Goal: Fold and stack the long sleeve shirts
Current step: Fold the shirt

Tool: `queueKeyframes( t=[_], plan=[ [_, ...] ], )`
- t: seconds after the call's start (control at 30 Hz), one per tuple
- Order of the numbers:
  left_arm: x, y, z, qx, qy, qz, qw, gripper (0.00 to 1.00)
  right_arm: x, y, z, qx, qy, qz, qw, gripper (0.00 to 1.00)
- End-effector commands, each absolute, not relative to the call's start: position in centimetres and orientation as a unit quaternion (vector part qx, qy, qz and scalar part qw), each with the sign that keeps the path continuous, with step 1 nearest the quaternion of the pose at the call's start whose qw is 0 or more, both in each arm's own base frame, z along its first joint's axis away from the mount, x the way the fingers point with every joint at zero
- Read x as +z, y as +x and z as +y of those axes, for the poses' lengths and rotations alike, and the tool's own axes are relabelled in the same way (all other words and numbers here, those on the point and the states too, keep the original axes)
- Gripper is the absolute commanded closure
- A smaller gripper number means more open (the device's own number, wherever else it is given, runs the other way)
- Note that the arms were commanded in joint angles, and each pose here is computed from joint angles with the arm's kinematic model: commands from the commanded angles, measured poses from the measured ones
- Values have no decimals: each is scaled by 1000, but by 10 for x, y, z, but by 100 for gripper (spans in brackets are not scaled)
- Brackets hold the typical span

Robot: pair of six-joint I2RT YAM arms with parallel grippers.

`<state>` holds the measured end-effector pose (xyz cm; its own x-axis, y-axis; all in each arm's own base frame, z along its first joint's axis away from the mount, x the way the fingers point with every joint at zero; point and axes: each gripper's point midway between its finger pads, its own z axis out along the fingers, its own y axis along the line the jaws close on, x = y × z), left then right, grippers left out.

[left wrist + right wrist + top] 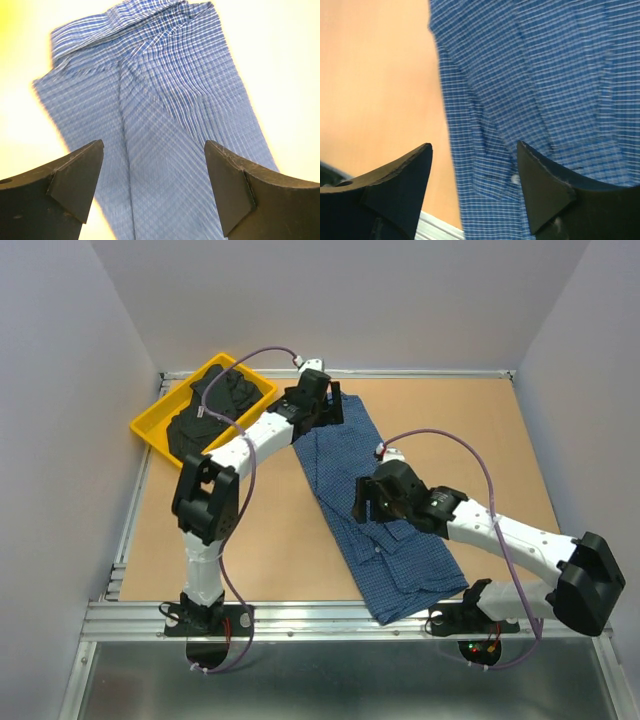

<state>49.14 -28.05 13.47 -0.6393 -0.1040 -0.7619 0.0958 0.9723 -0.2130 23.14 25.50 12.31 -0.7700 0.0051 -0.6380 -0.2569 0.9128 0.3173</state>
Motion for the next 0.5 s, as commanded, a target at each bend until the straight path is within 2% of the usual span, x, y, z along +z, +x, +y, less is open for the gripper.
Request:
queueKeyframes(
  t=[0.0, 0.23, 0.47],
  plan=[
    [170, 457, -280, -145, -51, 884, 442, 6, 114, 232, 213, 133, -66, 929, 340, 29],
    [126, 409, -299, -146, -40, 907, 393, 11, 85, 215, 193, 112, -66, 943, 305, 44],
    [69, 410, -310, -112, -18, 927, 357, 14, 54, 203, 189, 95, -67, 958, 264, 45]
  ],
)
